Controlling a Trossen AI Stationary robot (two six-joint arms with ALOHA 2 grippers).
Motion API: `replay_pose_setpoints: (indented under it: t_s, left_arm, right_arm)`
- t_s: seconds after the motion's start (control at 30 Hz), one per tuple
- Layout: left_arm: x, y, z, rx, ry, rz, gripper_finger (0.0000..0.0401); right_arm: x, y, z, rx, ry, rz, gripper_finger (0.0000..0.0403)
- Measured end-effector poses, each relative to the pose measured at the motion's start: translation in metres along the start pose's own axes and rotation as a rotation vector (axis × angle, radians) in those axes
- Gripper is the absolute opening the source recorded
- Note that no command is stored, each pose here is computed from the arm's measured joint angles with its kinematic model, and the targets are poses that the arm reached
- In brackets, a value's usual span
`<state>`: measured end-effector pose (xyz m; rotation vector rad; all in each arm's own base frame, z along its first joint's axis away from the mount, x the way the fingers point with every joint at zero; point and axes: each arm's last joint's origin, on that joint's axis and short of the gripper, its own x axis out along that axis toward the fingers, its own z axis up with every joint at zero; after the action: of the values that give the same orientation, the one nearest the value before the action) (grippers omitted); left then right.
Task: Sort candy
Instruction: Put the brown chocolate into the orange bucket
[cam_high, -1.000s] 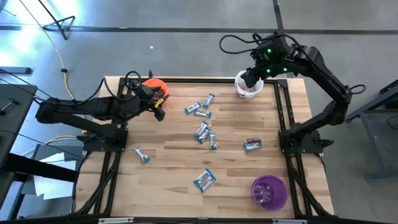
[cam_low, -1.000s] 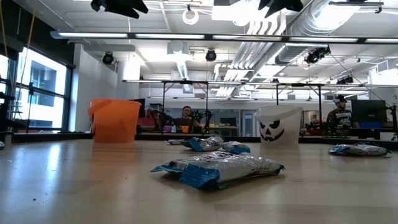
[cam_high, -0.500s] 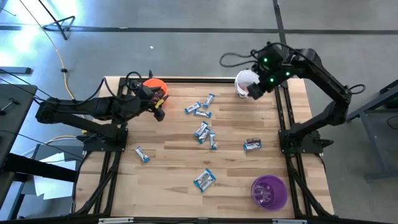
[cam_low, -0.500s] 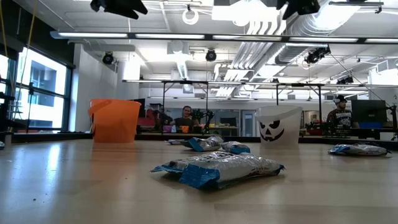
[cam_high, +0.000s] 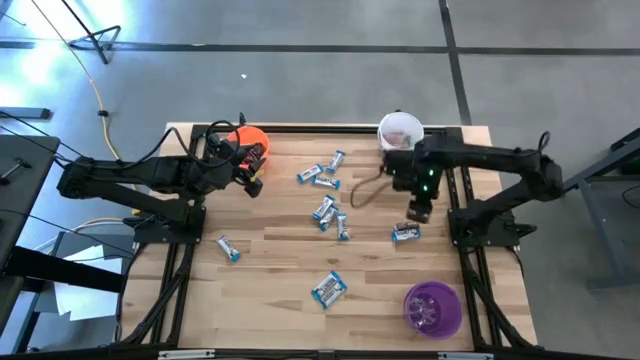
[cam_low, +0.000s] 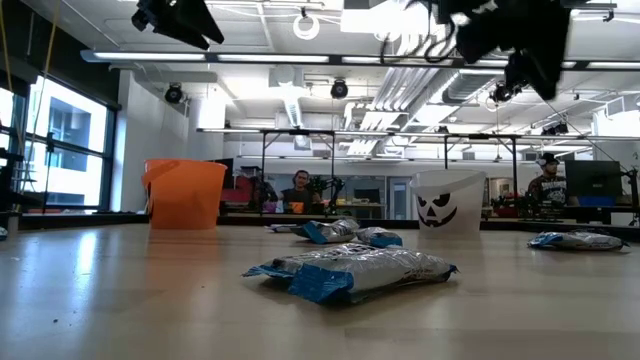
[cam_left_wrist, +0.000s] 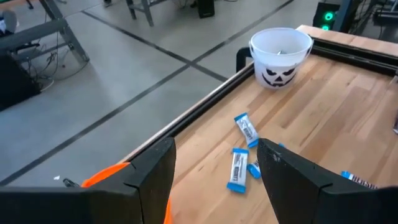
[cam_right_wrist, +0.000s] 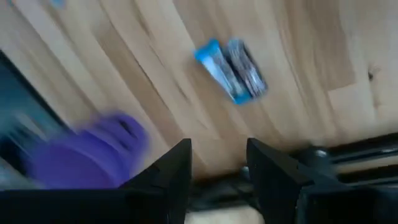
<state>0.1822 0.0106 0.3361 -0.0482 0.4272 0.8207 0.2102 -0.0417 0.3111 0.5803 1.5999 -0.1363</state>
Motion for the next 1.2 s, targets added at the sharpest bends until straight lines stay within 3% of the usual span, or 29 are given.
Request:
replay_pose_setpoints:
  t_s: [0.17, 0.3, 0.6, 1.0, 1.2]
  left_arm:
    - [0.000, 0.000, 0.000, 0.017, 0.002, 0.001, 0.0213]
    - [0.000, 0.000, 0.000, 0.017, 0.002, 0.001, 0.0213]
    - [0.000, 0.000, -0.001, 0.023, 0.006, 0.002, 0.0213]
    - [0.000, 0.001, -0.002, 0.010, 0.012, 0.004, 0.0213]
    - [0.000, 0.000, -0.002, 0.002, 0.013, 0.002, 0.0213]
  right_arm:
    - [0.036, -0.004, -0.006, -0.301, 0.122, -0.204, 0.0149]
    - [0.053, -0.011, -0.004, -0.426, 0.136, -0.387, 0.0149]
    - [0.090, -0.020, 0.008, -0.282, -0.012, -0.313, 0.0149]
    - [0.122, -0.027, -0.002, -0.217, 0.040, -0.265, 0.0149]
    - [0.131, -0.022, -0.001, -0.213, -0.005, -0.254, 0.0149]
